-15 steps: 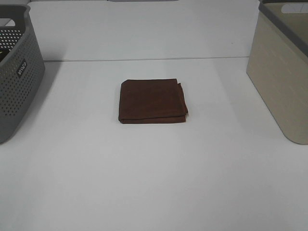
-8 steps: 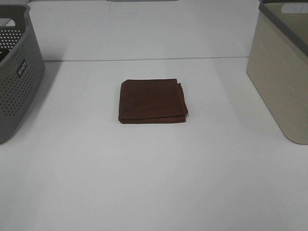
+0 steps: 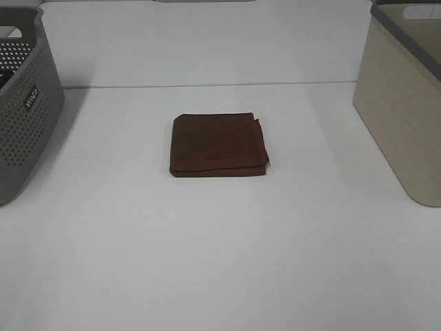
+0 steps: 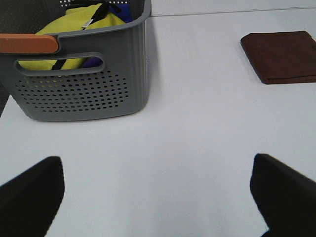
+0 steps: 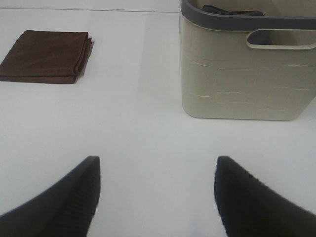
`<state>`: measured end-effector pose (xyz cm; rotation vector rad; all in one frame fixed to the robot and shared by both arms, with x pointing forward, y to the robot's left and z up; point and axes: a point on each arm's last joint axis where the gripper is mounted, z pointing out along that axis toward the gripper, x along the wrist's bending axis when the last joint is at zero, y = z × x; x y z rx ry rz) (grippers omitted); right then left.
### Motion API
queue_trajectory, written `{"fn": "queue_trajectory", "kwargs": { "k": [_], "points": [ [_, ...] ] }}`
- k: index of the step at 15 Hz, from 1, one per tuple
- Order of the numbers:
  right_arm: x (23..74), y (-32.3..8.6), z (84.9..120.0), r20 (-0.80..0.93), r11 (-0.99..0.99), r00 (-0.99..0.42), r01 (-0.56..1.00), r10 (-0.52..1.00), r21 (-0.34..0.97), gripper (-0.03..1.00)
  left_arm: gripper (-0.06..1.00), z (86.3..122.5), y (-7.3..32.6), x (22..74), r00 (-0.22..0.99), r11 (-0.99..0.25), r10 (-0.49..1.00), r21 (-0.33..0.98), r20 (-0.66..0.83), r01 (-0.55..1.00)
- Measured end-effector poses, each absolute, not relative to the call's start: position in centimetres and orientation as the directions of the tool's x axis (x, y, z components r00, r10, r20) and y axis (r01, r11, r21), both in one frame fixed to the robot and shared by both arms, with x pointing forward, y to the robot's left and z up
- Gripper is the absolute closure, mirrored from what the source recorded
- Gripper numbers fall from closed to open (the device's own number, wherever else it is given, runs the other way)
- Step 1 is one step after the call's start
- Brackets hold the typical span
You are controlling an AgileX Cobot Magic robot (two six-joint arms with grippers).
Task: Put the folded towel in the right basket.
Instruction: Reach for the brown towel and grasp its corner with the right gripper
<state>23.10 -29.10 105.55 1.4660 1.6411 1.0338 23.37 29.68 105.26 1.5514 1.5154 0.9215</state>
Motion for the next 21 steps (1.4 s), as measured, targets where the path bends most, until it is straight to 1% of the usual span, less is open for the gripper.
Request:
{"fn": "queue_trajectory", "kwargs": {
  "k": [18,19,21],
  "points": [
    [23.3,-29.1,105.6,0.012,0.043,-0.119,0.449,0.993,0.892,0.33,-0.02,105.3,29.7,23.4,0.033,-0.001,0.999,0.895,-0.015,0.446],
    [23.9,-29.1,105.9,0.014,0.042,-0.117,0.463,0.993,0.886,0.33,-0.02,105.3,29.7,23.4,0.033,-0.001,0.999,0.895,-0.015,0.446],
    [25.8,-29.1,107.8,0.017,0.036,-0.111,0.460,0.994,0.887,0.33,-0.02,105.3,29.7,23.4,0.033,-0.001,0.999,0.895,-0.015,0.446]
  ]
}}
